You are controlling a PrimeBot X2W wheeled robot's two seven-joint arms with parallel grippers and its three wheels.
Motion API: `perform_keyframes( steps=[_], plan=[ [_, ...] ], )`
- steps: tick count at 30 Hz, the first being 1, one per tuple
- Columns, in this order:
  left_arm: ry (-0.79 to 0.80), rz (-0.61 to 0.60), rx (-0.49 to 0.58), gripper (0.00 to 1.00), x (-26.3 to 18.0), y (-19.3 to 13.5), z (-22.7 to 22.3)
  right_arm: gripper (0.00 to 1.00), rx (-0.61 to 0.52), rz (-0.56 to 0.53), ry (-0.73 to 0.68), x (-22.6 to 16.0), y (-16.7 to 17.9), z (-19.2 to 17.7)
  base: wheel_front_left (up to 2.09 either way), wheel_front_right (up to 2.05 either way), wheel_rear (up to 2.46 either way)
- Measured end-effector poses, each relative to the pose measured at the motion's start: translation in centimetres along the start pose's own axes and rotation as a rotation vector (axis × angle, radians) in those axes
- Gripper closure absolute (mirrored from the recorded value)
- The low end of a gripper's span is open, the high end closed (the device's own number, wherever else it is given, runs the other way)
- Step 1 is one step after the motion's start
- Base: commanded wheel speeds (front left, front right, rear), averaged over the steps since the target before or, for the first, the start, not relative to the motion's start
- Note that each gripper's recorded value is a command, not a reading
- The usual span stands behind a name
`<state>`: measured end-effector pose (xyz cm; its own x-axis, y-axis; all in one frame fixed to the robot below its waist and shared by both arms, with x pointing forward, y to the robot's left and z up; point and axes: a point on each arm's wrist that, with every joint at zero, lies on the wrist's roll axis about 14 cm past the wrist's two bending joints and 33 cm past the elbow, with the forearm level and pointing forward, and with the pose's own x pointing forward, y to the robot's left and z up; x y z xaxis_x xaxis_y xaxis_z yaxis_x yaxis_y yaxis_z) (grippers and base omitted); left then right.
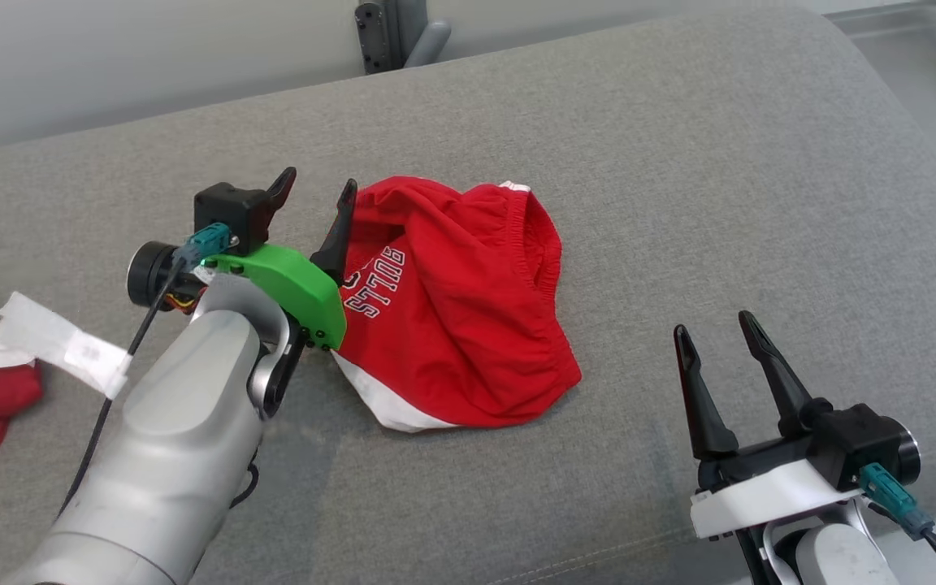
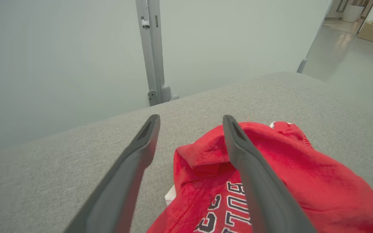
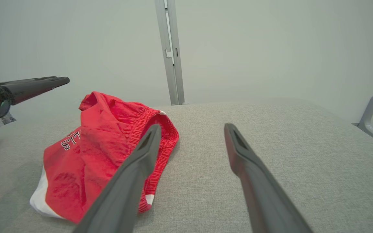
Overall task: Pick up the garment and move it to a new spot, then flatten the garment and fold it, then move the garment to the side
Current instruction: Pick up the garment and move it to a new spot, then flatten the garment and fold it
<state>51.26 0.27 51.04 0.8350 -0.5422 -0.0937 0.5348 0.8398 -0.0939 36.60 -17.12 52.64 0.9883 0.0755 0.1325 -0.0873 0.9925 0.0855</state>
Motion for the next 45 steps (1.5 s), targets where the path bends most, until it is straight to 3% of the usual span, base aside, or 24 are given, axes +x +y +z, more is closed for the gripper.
perform_keyframes(
  steps=[12, 23, 45],
  plan=[
    [-0.199, 0.245, -0.089, 0.0, -9.2, 4.3, 2.1, 0.0, -0.013, 0.062, -0.069, 0.6, 1.8, 2.1, 0.0, 0.0, 0.0],
    [-0.196, 0.464, -0.144, 0.0, -18.0, 5.4, -2.0, 0.0, -0.018, 0.084, -0.084, 0.0, 2.6, 2.6, 0.0, 0.0, 0.0],
    [-0.181, 0.511, -0.106, 0.0, -21.4, 5.3, -3.5, 0.0, 0.005, 0.072, -0.036, -1.2, 2.3, 1.2, 0.0, 0.0, 0.0]
  ],
)
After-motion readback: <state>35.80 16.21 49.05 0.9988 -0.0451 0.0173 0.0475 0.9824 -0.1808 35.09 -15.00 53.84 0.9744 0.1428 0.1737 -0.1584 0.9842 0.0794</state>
